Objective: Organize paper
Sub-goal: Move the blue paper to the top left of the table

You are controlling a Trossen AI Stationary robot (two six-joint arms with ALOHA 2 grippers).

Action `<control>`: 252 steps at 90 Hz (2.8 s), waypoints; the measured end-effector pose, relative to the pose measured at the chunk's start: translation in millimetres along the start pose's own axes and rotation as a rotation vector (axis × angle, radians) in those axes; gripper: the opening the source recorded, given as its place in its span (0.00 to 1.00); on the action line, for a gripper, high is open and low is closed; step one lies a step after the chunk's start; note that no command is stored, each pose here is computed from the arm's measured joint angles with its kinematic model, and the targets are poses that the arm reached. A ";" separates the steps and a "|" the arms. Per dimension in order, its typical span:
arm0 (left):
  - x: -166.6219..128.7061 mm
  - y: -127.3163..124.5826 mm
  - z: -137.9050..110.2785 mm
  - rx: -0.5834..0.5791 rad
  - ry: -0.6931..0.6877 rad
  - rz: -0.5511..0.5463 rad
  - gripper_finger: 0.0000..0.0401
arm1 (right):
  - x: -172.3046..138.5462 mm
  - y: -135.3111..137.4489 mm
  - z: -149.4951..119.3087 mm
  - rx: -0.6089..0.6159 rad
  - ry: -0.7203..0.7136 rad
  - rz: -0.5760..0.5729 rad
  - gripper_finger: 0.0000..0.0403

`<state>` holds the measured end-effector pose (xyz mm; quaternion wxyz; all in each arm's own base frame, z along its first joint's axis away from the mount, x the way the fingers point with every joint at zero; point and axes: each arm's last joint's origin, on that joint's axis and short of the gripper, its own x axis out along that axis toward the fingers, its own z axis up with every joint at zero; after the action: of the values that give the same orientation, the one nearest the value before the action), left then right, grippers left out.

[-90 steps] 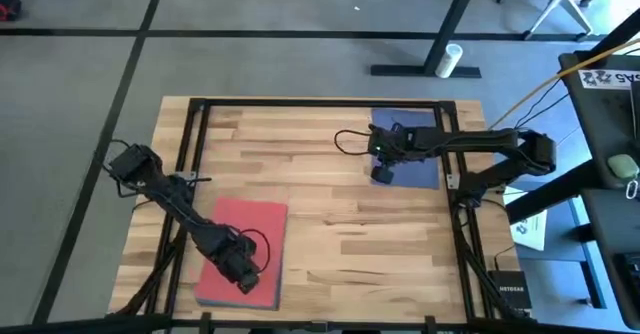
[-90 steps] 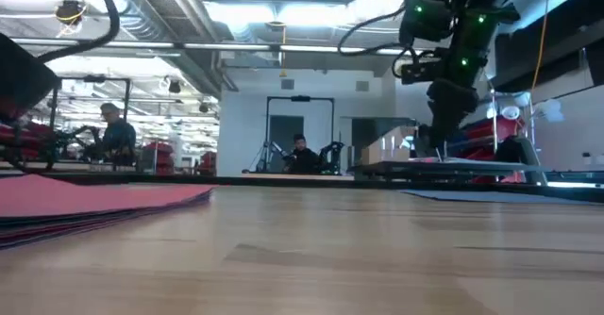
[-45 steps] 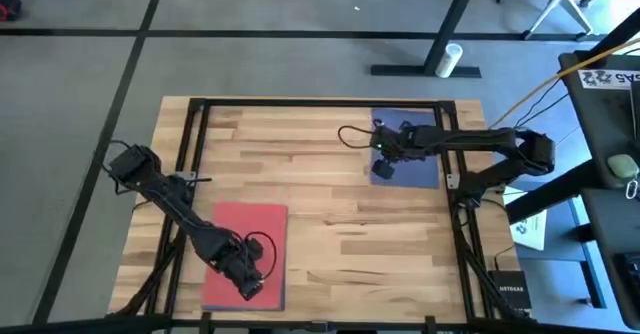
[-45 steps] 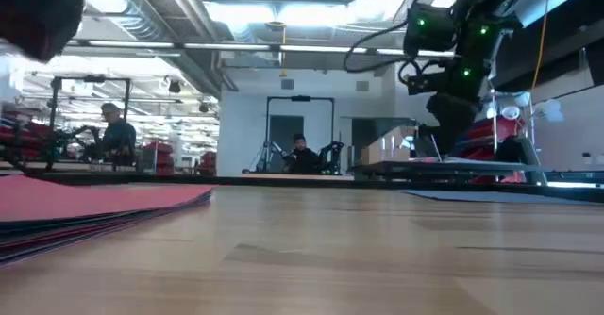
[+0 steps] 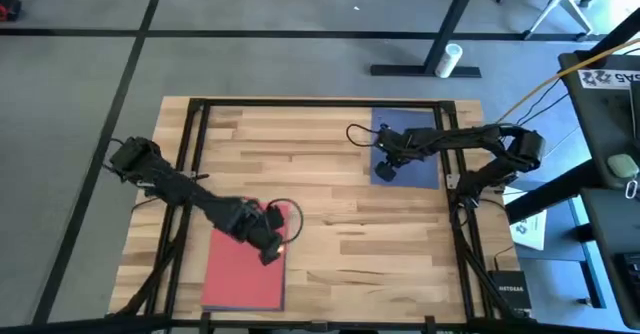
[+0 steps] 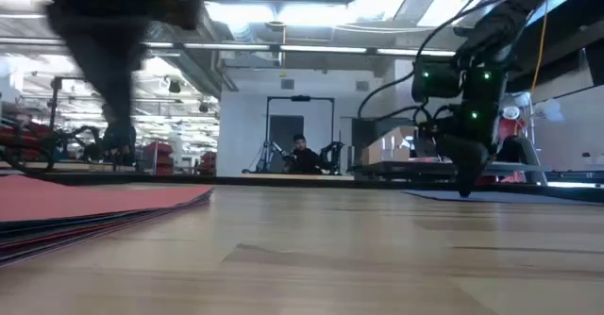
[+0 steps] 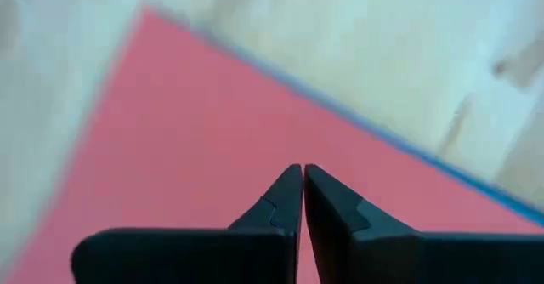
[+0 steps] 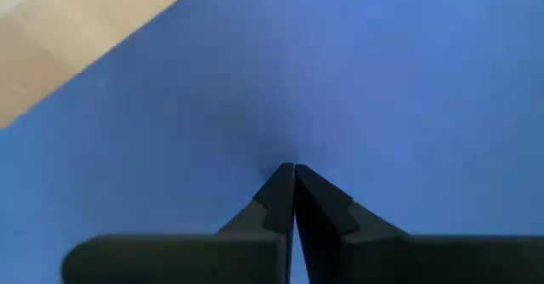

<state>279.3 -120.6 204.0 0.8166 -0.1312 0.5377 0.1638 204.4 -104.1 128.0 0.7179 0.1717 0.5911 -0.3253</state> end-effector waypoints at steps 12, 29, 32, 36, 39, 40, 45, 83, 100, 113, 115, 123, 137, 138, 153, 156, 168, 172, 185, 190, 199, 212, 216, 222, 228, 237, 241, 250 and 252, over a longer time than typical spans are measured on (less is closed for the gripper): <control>6.6 17.8 18.4 0.040 -0.033 0.046 0.00 | 3.9 3.9 6.4 0.012 -0.038 0.073 0.00; 15.2 33.8 38.4 0.096 -0.093 0.039 0.00 | 3.2 11.2 18.1 0.035 -0.137 0.237 0.00; 17.1 36.7 40.5 0.099 -0.101 0.039 0.00 | 3.5 12.5 19.3 0.043 -0.145 0.266 0.00; 20.7 40.7 42.6 0.104 -0.113 0.039 0.00 | 4.9 14.2 21.2 0.049 -0.154 0.299 0.00; 23.6 43.9 44.2 0.107 -0.124 0.038 0.00 | 5.9 15.8 23.3 0.055 -0.164 0.333 0.00; 24.5 45.0 44.8 0.105 -0.128 0.037 0.00 | 6.5 16.4 23.8 0.057 -0.166 0.344 0.00; 29.6 49.9 48.4 0.103 -0.161 0.027 0.00 | 9.1 19.1 27.5 0.057 -0.187 0.389 0.00; 72.2 79.9 103.1 0.272 -0.451 -0.126 0.00 | -42.8 13.8 48.0 -0.040 -0.410 0.419 0.00; 100.3 93.9 116.4 0.359 -0.523 -0.092 0.00 | -83.0 -1.3 35.9 -0.053 -0.501 0.324 0.00; 118.5 98.2 134.0 0.451 -0.542 -0.070 0.00 | -102.1 -10.6 22.8 -0.035 -0.523 0.270 0.00; 121.1 98.4 137.6 0.468 -0.546 -0.062 0.00 | -103.4 -11.5 21.0 -0.032 -0.519 0.263 0.00; 132.4 100.1 151.7 0.534 -0.546 -0.030 0.00 | -105.0 -13.3 17.0 -0.025 -0.500 0.246 0.00; 144.7 105.3 181.6 0.582 -0.574 -0.044 0.00 | -102.9 -14.5 13.7 -0.010 -0.463 0.216 0.00; 145.4 106.0 183.6 0.584 -0.573 -0.046 0.00 | -102.8 -14.5 13.7 -0.009 -0.462 0.216 0.00; 156.2 114.1 205.5 0.617 -0.546 -0.048 0.00 | -102.0 -14.8 12.3 -0.010 -0.445 0.212 0.00; 159.6 115.5 207.0 0.624 -0.537 -0.051 0.00 | -101.8 -14.8 12.0 -0.011 -0.442 0.211 0.00; 173.5 121.0 204.5 0.631 -0.492 -0.054 0.00 | -101.5 -14.9 11.3 -0.012 -0.435 0.209 0.00; 177.8 122.5 201.8 0.630 -0.465 -0.057 0.00 | -101.3 -15.0 11.0 -0.011 -0.430 0.209 0.00; 179.7 126.6 196.5 0.627 -0.375 -0.052 0.00 | -100.9 -15.1 10.2 -0.008 -0.420 0.207 0.00; 177.2 127.9 193.4 0.614 -0.327 -0.038 0.00 | -100.8 -15.2 9.8 -0.008 -0.417 0.206 0.00; 170.3 129.7 188.7 0.601 -0.252 -0.014 0.00 | -100.6 -15.3 9.5 -0.008 -0.413 0.205 0.00; 153.5 133.3 179.5 0.546 -0.137 0.002 0.00 | -99.4 -15.7 6.8 -0.012 -0.383 0.199 0.00; 147.9 134.5 175.9 0.531 -0.113 0.003 0.00 | -98.9 -15.9 5.6 -0.014 -0.369 0.196 0.00; 139.6 137.4 167.5 0.510 -0.070 0.019 0.00 | -98.7 -16.1 5.0 -0.015 -0.362 0.194 0.00; 131.5 140.4 157.9 0.503 -0.028 0.039 0.00 | -98.6 -16.1 4.9 -0.021 -0.362 0.193 0.00; 116.6 145.1 143.9 0.485 0.008 0.064 0.00 | -98.6 -16.0 4.8 -0.026 -0.362 0.192 0.00; 108.1 147.1 142.9 0.469 -0.016 0.068 0.00 | -98.8 -16.1 5.1 -0.030 -0.366 0.189 0.00; 88.3 149.6 152.3 0.433 -0.152 0.074 0.00 | -99.0 -16.2 5.7 -0.044 -0.375 0.183 0.00; 86.0 150.0 154.9 0.429 -0.179 0.075 0.00 | -99.0 -16.2 5.8 -0.045 -0.376 0.182 0.00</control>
<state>379.0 87.5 179.1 0.8636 0.0803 0.4902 0.0868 189.0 -93.4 226.8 0.8456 0.1448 0.4358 -0.2721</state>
